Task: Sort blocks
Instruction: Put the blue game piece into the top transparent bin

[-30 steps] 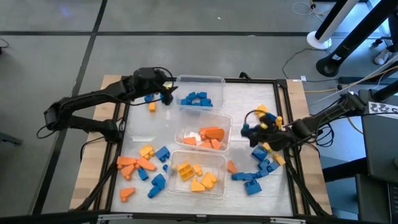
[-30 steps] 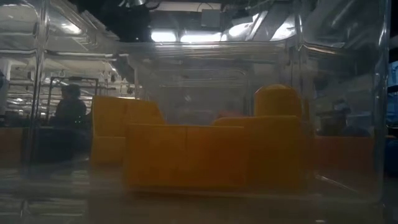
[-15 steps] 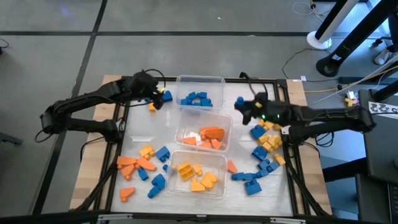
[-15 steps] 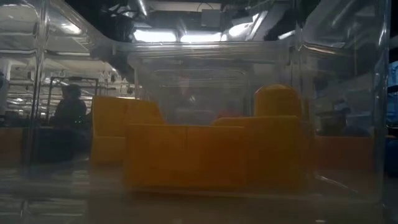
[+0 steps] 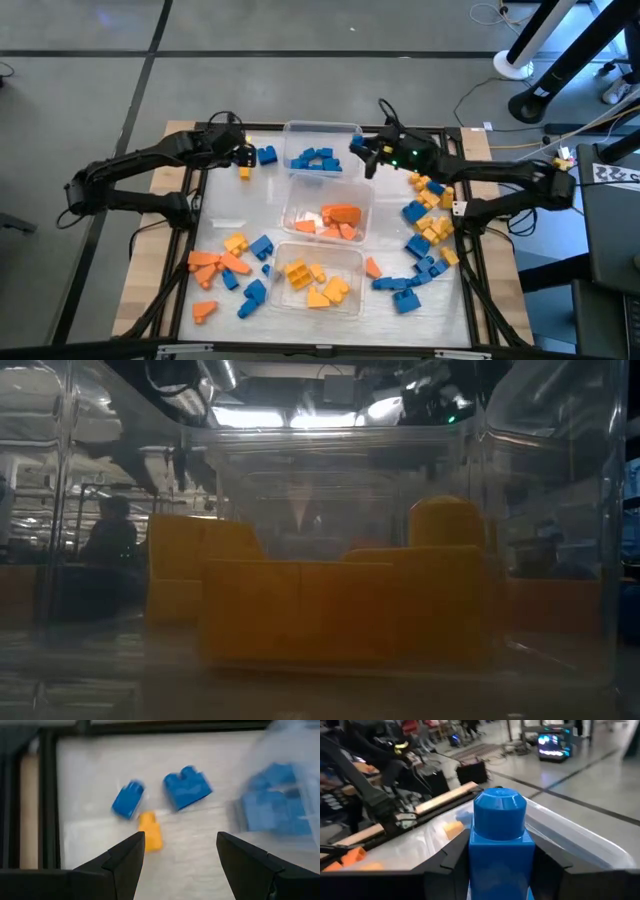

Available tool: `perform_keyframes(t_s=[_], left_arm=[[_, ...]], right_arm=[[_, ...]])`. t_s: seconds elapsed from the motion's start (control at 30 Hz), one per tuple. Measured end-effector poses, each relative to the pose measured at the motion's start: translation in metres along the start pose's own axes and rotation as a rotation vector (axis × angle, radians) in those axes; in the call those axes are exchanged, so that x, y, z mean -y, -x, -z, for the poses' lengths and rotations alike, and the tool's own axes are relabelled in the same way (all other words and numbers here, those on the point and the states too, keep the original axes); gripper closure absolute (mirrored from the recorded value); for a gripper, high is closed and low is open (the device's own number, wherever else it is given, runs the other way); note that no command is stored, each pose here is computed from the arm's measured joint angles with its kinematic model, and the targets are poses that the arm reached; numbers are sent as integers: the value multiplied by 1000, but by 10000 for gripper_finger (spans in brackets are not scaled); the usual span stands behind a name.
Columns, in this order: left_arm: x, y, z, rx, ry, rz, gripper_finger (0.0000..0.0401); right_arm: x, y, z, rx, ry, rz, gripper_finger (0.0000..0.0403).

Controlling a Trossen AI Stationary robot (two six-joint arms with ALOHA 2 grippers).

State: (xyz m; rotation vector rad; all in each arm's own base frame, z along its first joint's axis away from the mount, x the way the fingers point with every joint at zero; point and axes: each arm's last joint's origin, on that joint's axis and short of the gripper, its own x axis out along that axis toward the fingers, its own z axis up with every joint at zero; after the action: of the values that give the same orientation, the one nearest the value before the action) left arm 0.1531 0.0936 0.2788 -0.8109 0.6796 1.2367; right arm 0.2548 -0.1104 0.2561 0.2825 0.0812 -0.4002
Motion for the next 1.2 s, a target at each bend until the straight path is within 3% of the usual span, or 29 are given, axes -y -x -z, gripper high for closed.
perform_keyframes(t_s=[0.2, 0.5, 0.97, 1.2], left_arm=[[-7, -14, 13, -42, 129, -63, 164], [-20, -37, 33, -76, 299, -145, 164], [-31, -81, 41, 30, 541, -35, 164], [-42, -102, 43, 114, 642, 27, 164]], right_arm=[[13, -27, 14, 60, 1, -78, 249], [18, -38, 26, 55, 1, -75, 234], [18, -38, 26, 60, 2, -84, 174], [13, -36, 11, 209, 20, -140, 169]])
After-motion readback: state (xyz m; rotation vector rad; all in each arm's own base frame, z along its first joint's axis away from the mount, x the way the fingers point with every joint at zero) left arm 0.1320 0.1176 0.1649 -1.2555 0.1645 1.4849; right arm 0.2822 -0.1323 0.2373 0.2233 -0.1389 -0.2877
